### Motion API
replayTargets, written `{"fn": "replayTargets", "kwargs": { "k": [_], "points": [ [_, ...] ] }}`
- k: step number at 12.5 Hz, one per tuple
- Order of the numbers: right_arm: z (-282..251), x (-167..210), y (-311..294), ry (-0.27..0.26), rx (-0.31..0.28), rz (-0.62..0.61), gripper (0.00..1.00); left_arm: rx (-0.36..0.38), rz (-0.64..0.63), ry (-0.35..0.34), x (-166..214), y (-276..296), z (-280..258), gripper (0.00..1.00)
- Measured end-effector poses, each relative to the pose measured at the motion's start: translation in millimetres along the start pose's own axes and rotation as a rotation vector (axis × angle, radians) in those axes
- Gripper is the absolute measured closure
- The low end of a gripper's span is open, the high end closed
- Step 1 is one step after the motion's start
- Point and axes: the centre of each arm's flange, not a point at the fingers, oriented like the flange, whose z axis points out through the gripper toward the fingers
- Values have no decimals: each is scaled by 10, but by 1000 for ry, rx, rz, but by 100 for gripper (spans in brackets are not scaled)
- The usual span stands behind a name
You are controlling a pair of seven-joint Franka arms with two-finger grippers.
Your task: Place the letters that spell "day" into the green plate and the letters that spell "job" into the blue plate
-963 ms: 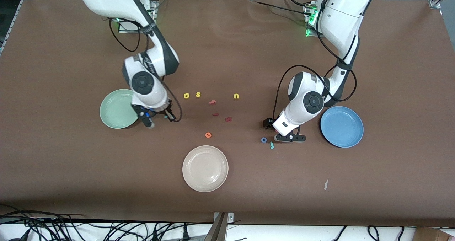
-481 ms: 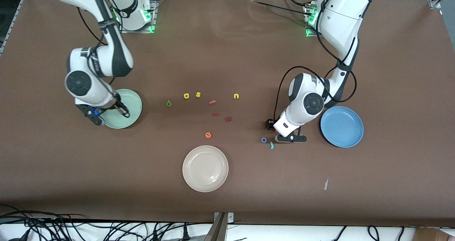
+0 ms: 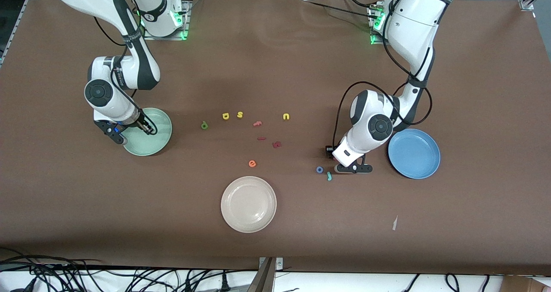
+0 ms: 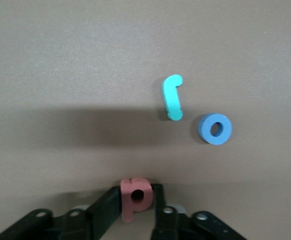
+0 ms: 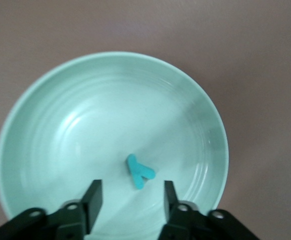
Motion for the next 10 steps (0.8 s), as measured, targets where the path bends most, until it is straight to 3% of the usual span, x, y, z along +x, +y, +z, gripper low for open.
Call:
{"fn": "replayTargets", "kwargs": {
  "k": [3, 4, 6, 10],
  "points": [
    [-611, 66, -312, -103, -3, 25, 1, 1, 0, 1, 2, 0, -2, 69],
    [-808, 1, -466, -139, 17, 21, 0, 0, -1, 3, 12, -3, -12, 69],
    [-938, -257, -732, -160, 45, -19, 0, 2, -17, 17, 87, -91, -107, 69],
    [-683, -833, -1126, -126, 100, 11, 0, 34, -42, -39, 343, -990, -838, 69]
  ]
}}
